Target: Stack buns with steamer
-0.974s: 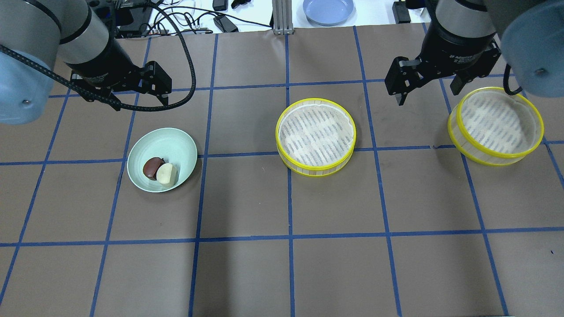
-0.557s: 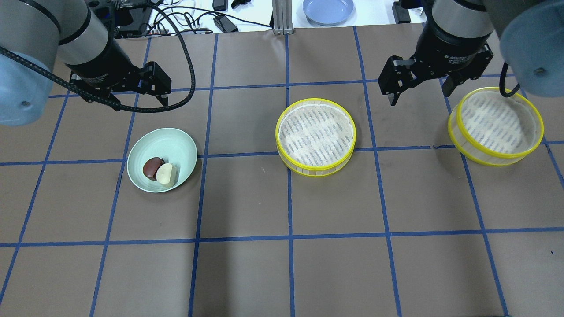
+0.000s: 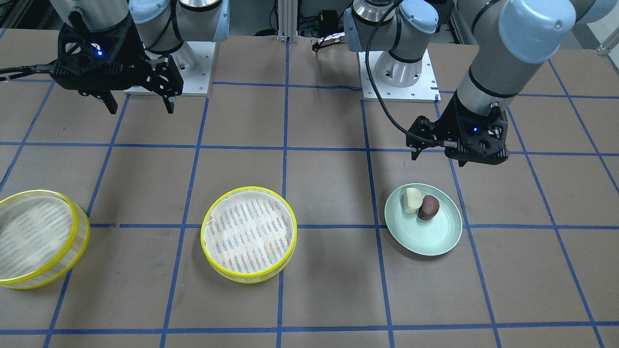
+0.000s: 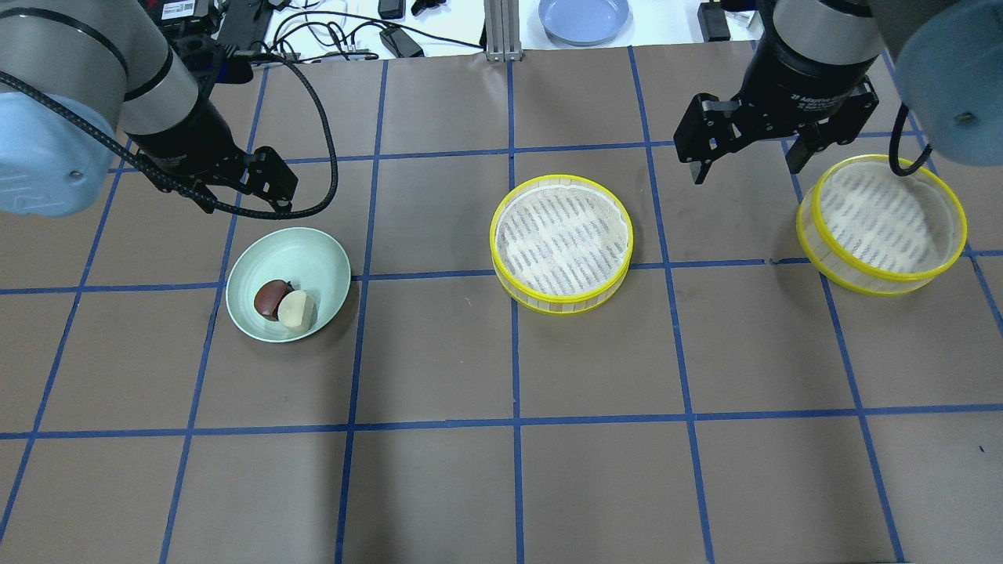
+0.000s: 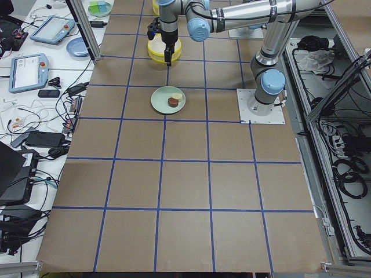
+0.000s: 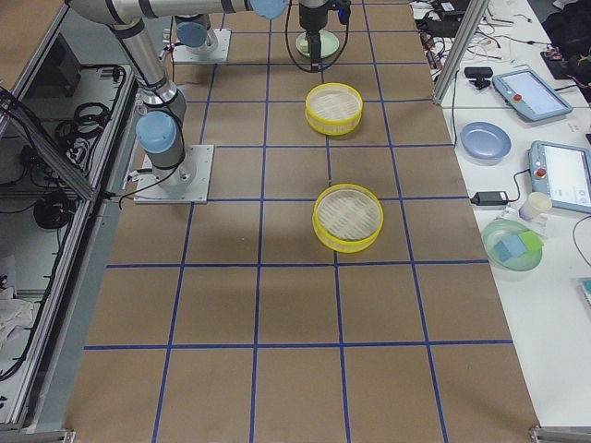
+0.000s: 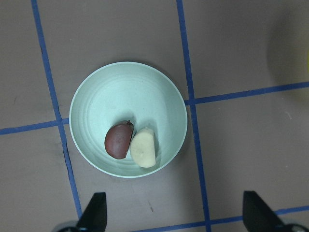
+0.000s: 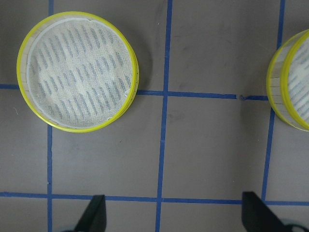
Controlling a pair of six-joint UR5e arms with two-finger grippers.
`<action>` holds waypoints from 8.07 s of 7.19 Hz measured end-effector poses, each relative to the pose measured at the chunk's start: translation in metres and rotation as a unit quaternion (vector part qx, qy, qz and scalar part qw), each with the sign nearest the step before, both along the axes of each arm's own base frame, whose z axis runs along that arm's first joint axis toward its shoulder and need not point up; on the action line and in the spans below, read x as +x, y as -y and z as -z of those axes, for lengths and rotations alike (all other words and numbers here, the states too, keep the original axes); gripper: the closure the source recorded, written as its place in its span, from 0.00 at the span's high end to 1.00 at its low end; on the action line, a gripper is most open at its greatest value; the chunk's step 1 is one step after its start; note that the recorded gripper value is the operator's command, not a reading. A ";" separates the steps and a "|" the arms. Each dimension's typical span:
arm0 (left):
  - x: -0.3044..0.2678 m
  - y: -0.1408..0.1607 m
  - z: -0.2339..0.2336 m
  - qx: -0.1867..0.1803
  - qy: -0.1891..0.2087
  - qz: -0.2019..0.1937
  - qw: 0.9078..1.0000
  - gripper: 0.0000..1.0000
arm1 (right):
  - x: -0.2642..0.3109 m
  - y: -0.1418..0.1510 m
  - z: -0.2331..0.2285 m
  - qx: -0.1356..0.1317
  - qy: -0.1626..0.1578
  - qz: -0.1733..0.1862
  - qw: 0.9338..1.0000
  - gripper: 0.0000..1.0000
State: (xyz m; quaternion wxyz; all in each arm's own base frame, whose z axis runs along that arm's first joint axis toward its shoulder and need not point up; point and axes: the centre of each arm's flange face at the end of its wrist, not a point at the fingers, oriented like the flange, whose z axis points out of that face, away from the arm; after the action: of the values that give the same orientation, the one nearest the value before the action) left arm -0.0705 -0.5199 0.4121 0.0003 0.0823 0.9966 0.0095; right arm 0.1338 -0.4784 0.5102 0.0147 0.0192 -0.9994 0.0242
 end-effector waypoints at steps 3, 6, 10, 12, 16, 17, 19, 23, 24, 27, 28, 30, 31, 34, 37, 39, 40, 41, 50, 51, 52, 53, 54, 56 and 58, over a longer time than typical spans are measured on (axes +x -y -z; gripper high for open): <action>0.018 0.018 0.077 0.047 -0.008 0.033 0.998 0.93 | -0.105 0.032 0.020 0.019 0.001 0.067 0.998 1.00; 0.021 0.028 0.145 0.109 -0.017 0.049 0.993 0.78 | -0.240 0.051 0.065 0.059 0.014 0.172 0.983 1.00; 0.024 0.032 0.198 0.160 -0.015 0.051 0.986 0.71 | -0.382 0.081 0.162 0.050 0.012 0.181 0.982 1.00; 0.026 0.032 0.210 0.174 -0.010 0.049 0.983 0.20 | -0.420 0.095 0.213 0.038 0.006 0.150 0.988 1.00; 0.026 0.039 0.225 0.188 -0.012 0.045 0.981 0.00 | -0.439 0.113 0.273 0.028 0.004 0.041 0.999 0.98; 0.027 0.042 0.218 0.181 -0.012 0.038 0.983 0.00 | -0.442 0.116 0.279 0.021 -0.001 0.025 0.999 0.84; 0.026 0.053 0.184 0.158 -0.021 0.009 0.987 0.00 | -0.445 0.121 0.288 0.011 -0.008 0.003 1.000 0.57; -0.051 0.069 0.084 0.096 -0.090 -0.130 0.983 0.00 | -0.442 0.116 0.298 0.035 0.010 -0.012 0.999 0.18; -0.084 0.071 0.075 0.081 -0.118 -0.161 0.976 0.00 | -0.441 0.115 0.299 0.040 0.014 -0.013 0.999 0.09; -0.167 0.078 0.093 0.070 -0.225 -0.189 0.953 0.00 | -0.441 0.115 0.294 0.041 0.014 -0.010 0.999 0.03; -0.185 0.082 0.108 0.074 -0.246 -0.187 0.948 0.00 | -0.441 0.115 0.290 0.038 0.012 -0.007 0.999 0.03; -0.206 0.092 0.143 0.091 -0.279 -0.205 0.934 0.00 | -0.439 0.118 0.279 0.031 0.006 -0.001 1.000 0.00; -0.212 0.095 0.161 0.102 -0.283 -0.211 0.930 0.27 | -0.436 0.118 0.268 0.027 0.001 0.005 1.000 0.00; -0.214 0.098 0.190 0.118 -0.270 -0.224 0.929 1.00 | -0.425 0.119 0.246 0.018 -0.011 0.014 1.000 0.00; -0.204 0.095 0.160 0.098 -0.228 -0.244 0.937 1.00 | -0.401 0.122 0.224 0.013 -0.016 0.028 0.999 0.00; -0.174 0.090 0.115 0.054 -0.154 -0.250 0.954 1.00 | -0.349 0.126 0.202 0.025 -0.006 0.052 0.998 0.00; -0.146 0.089 0.091 0.030 -0.122 -0.243 0.962 1.00 | -0.312 0.126 0.187 0.034 0.001 0.065 0.997 0.00; -0.114 0.086 0.072 0.020 -0.092 -0.221 0.971 1.00 | -0.265 0.127 0.171 0.039 0.004 0.081 0.996 0.00; 0.060 0.043 0.164 0.133 -0.019 0.056 0.989 1.00 | 0.036 0.091 0.200 0.064 0.032 0.179 0.981 0.00; 0.061 0.043 0.184 0.141 -0.023 0.067 0.987 1.00 | 0.042 0.090 0.203 0.064 0.039 0.182 0.980 0.00; 0.062 0.045 0.203 0.149 -0.026 0.079 0.985 1.00 | 0.045 0.092 0.208 0.064 0.041 0.183 0.980 0.00; 0.063 0.046 0.218 0.155 -0.026 0.090 0.984 0.90 | 0.046 0.094 0.213 0.063 0.041 0.184 0.980 0.00; 0.064 0.048 0.230 0.161 -0.027 0.095 0.982 0.64 | 0.046 0.096 0.217 0.063 0.040 0.184 0.980 0.00; 0.065 0.049 0.244 0.169 -0.028 0.099 0.980 0.00 | 0.046 0.094 0.223 0.067 0.037 0.185 0.980 0.00; 0.065 0.053 0.242 0.166 -0.028 0.096 0.981 0.00 | 0.046 0.091 0.228 0.073 0.039 0.186 0.979 0.00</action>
State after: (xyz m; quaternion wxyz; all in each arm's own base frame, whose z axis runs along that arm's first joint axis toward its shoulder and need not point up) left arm -0.0050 -0.5730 0.1697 -0.0403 0.1769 0.9682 0.1720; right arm 0.1800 -0.5694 0.2824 -0.0215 -0.1671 -0.9844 -0.0509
